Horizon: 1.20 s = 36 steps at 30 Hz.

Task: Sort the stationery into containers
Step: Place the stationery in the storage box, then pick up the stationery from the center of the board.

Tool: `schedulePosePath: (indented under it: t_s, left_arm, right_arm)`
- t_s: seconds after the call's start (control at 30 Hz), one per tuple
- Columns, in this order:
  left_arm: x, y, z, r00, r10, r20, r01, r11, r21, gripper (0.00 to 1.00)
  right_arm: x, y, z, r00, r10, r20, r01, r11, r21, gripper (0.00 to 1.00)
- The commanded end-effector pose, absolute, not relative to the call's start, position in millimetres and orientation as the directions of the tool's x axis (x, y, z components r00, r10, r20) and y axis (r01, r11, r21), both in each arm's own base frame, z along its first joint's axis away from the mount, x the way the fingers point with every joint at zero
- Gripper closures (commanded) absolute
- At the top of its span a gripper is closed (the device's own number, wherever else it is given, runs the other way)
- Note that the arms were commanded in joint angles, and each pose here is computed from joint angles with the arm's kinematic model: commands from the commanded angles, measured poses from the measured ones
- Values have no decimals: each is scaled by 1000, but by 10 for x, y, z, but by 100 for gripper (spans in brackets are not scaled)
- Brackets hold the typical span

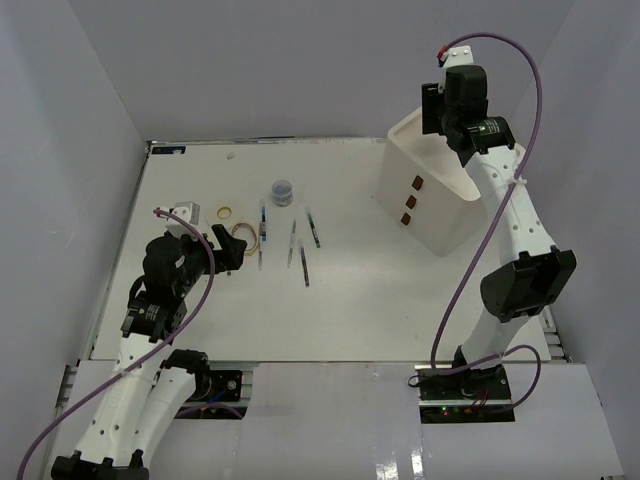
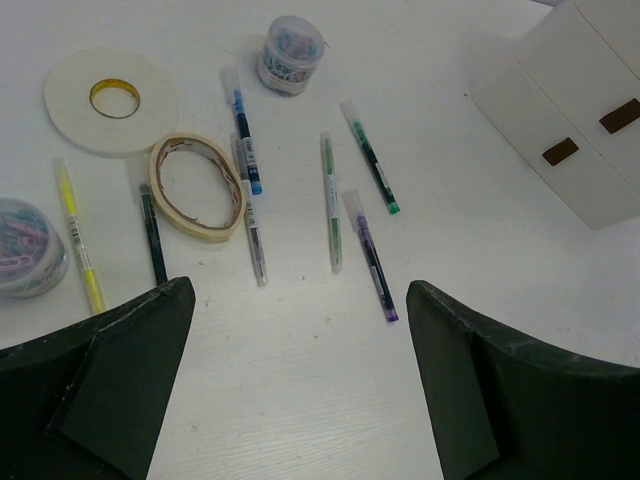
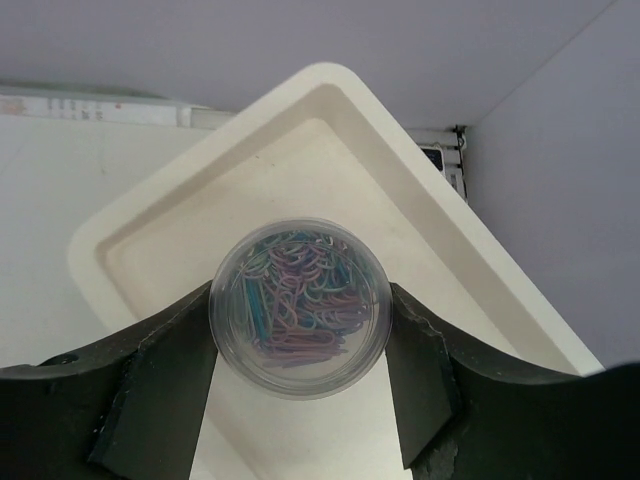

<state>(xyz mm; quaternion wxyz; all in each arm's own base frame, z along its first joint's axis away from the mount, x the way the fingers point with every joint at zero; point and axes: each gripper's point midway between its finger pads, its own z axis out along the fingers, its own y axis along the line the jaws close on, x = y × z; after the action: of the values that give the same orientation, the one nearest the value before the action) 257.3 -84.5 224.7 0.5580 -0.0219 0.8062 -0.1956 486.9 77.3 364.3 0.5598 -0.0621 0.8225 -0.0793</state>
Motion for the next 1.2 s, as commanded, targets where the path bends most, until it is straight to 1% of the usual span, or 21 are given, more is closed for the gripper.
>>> schedulePosePath:
  t_s: [0.0, 0.17, 0.33, 0.43, 0.47, 0.53, 0.6, 0.63, 0.67, 0.7, 0.73, 0.8, 0.83, 0.87, 0.93, 0.97, 1.0, 1.03, 1.1, 1.13, 1.17]
  left_arm:
    - [2575, -877, 2223, -381, -252, -890, 198, 917, -345, 2]
    - [2575, -885, 2216, -386, -253, -887, 200, 916, -348, 2]
    - [2579, -897, 2197, -394, -249, -884, 203, 915, -348, 2]
    - [2580, -897, 2186, -397, -249, -883, 202, 915, -348, 2]
    - [2581, -892, 2189, -396, -249, -884, 199, 916, -348, 2]
    - [2587, -886, 2182, -398, -249, -883, 196, 917, -347, 2]
    - [2585, -890, 2182, -398, -249, -883, 197, 917, -347, 2]
    - [2589, -890, 2174, -401, -247, -882, 197, 918, -346, 2]
    - [2586, -892, 2178, -400, -247, -883, 198, 917, -346, 2]
    - [2590, -890, 2170, -402, -246, -882, 196, 918, -346, 2]
    - [2590, -891, 2170, -402, -248, -881, 195, 917, -347, 2]
    - [2590, -887, 2166, -403, -246, -881, 194, 918, -345, 2]
    - [2590, -886, 2159, -404, -249, -880, 191, 918, -348, 2]
    - [2597, -879, 2165, -402, -248, -882, 188, 920, -345, 2]
    - [2612, -842, 2149, -401, -257, -879, 163, 925, -344, 2]
    - [2623, -814, 2155, -395, -264, -880, 145, 928, -344, 2]
    - [2629, -783, 2136, -400, -286, -871, 113, 928, -356, 2]
    - [2635, -748, 2129, -397, -297, -868, 87, 930, -358, 2]
    - [2654, -545, 2048, -393, -331, -858, -47, 939, -341, 2]
    - [2656, -480, 2055, -382, -382, -841, -115, 923, -367, 2]
    - [2666, -332, 1983, -373, -398, -838, -209, 916, -342, 2]
  right_arm:
    - [5000, 650, 3726, -342, -147, -928, -2, 988, -156, 55]
    - [5199, 546, 3566, -369, -138, -919, 12, 988, -154, 55]
    - [5354, 504, 3544, -365, -131, -922, 26, 988, -150, 55]
    - [5439, 528, 3401, -388, -126, -913, 13, 990, -142, 52]
    - [5453, 520, 3386, -390, -124, -913, 16, 990, -141, 49]
    - [5471, 514, 3295, -408, -125, -904, 19, 989, -146, 48]
    - [5495, 483, 3223, -421, -123, -899, 31, 988, -150, 44]
    - [5502, 473, 3189, -428, -124, -895, 33, 988, -152, 41]
    - [5507, 471, 3177, -430, -124, -895, 34, 988, -153, 35]
    - [5504, 468, 3168, -432, -124, -893, 35, 987, -154, 32]
    - [5497, 472, 3177, -431, -124, -894, 33, 988, -153, 24]
    - [5464, 474, 3230, -423, -124, -898, 29, 988, -150, 12]
    - [5407, 483, 3313, -407, -122, -905, 22, 989, -143, 3]
    - [5393, 492, 3413, -378, -121, -918, 18, 990, -138, 2]
    - [5195, 528, 3791, -300, -117, -947, 1, 992, -123, 7]
    - [5196, 552, 3765, -303, -120, -945, -7, 992, -124, 8]
    - [5077, 582, 3948, -268, -118, -956, -24, 993, -116, 10]
    - [5009, 632, 4013, -254, -122, -960, -42, 993, -115, 10]
    - [4768, 765, 4140, -232, -122, -965, -90, 991, -103, 10]
    - [4676, 811, 4162, -224, -121, -967, -107, 989, -99, 10]
    - [4584, 944, 3954, -260, -138, -956, -146, 984, -103, 10]
